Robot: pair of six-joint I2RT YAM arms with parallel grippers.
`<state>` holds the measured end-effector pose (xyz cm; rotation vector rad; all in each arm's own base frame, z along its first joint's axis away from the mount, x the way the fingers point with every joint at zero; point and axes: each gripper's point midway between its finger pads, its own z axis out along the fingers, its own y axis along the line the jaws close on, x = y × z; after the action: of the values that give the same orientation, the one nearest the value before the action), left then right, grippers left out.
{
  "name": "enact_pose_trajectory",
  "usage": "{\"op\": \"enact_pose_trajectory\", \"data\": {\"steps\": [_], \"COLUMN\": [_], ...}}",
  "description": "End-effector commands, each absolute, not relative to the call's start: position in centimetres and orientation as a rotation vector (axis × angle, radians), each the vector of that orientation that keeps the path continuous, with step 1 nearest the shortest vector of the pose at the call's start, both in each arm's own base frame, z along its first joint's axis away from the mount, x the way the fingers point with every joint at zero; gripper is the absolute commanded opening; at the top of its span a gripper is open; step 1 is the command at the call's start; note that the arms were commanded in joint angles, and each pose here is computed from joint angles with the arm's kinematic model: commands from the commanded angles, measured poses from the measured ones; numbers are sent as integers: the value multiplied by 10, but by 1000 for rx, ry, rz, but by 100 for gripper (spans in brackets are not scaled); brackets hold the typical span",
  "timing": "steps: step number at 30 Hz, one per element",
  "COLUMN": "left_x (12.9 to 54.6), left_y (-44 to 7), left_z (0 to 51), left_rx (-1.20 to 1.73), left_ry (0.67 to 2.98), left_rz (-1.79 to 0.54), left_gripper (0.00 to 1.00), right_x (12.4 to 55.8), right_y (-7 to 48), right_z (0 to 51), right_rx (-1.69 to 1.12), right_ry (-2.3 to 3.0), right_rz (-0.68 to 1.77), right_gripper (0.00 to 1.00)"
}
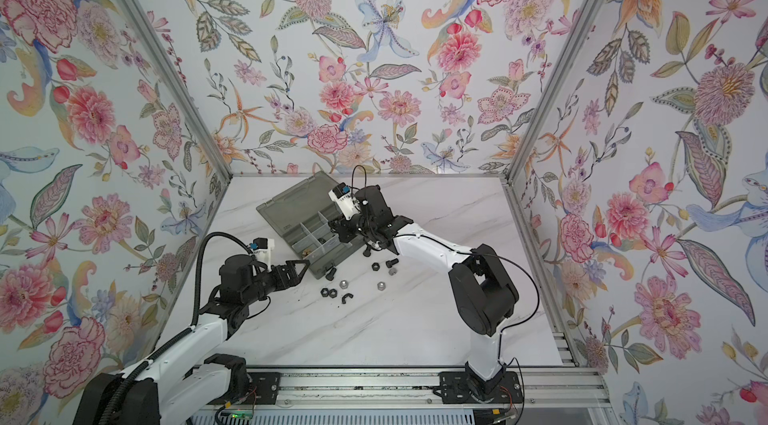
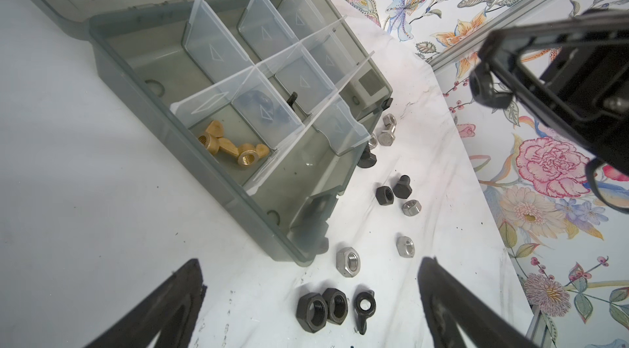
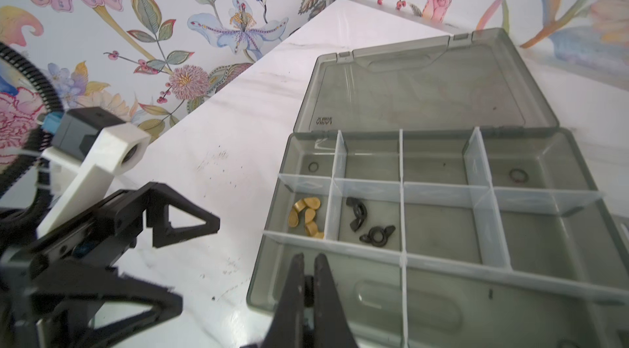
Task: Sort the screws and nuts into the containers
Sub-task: 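Carry the black wing nut over the black wing nut compartment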
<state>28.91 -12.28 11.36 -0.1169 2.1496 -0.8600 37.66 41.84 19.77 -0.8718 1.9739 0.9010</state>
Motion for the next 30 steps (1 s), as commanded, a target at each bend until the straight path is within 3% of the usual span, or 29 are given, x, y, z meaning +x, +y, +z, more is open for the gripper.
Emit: {"op": "enact_pose_trajectory", "data": {"steps": [1,22,30], "left_x": [288,287,286], "left_y": [-126,-124,-124], "left_z": [116,116,118], "left_rx": [-101,-103,-102], "left_ry": [2135,2138,2132], "left_rz": [-875,-864,-863], "left_gripper": [99,99,99], "right_x": [396,429,427], "right_y": [427,460,462], "right_z": [178,114,105], "right_rx": [-899,-915,-927], "right_ry": [1989,2056,2067], "right_rz": [849,805,793], "right_gripper": [0,0,7]}}
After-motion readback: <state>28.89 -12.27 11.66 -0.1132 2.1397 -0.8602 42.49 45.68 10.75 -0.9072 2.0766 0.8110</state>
